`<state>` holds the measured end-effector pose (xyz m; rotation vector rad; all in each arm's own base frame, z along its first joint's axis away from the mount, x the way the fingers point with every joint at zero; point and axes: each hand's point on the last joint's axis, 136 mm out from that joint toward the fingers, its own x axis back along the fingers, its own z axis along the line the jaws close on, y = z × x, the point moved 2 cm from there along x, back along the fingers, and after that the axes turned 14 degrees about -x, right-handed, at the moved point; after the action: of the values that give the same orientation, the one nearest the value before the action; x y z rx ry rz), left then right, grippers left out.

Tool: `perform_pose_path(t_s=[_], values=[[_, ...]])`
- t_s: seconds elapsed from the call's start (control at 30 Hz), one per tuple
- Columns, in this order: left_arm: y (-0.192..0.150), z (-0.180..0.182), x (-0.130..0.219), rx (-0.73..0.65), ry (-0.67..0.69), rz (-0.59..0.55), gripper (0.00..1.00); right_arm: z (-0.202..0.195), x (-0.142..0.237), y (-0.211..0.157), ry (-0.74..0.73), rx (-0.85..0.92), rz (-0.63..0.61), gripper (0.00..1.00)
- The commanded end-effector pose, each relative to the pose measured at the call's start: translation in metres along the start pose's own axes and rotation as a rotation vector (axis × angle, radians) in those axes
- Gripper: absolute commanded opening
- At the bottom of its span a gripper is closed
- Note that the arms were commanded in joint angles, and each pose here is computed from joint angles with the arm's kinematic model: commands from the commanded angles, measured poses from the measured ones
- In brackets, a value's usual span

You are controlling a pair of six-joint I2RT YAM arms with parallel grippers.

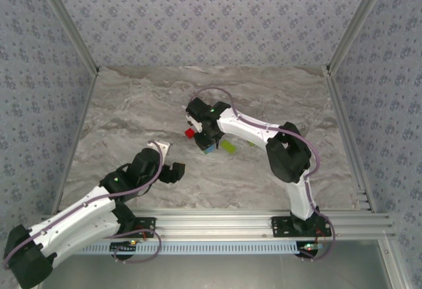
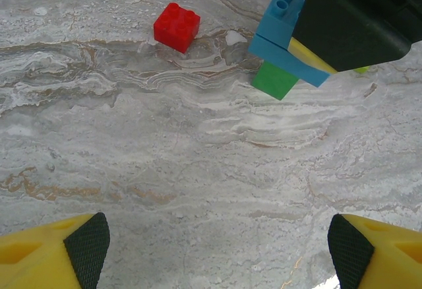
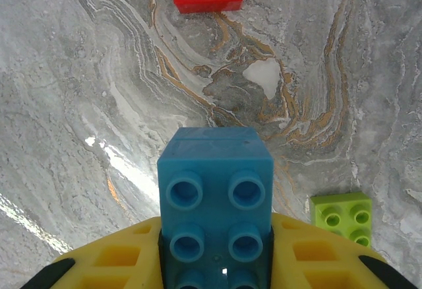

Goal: Assemble a carrot with lego

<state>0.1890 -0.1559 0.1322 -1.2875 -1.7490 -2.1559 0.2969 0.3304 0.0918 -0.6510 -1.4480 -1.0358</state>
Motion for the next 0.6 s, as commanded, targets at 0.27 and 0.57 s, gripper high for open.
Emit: perform_pose_path(t_s=[0.27,0.57], values=[[0.010,-0.002,0.003,-0.018,-0.003,-0.032,0.89,-0.011,-0.092,-0.094,-0.061,0.031,0.396,0.31],[0.010,-0.002,0.003,-0.017,-0.005,-0.032,0.89,-0.015,-0.107,-0.111,-0.062,0.043,0.464,0.31]])
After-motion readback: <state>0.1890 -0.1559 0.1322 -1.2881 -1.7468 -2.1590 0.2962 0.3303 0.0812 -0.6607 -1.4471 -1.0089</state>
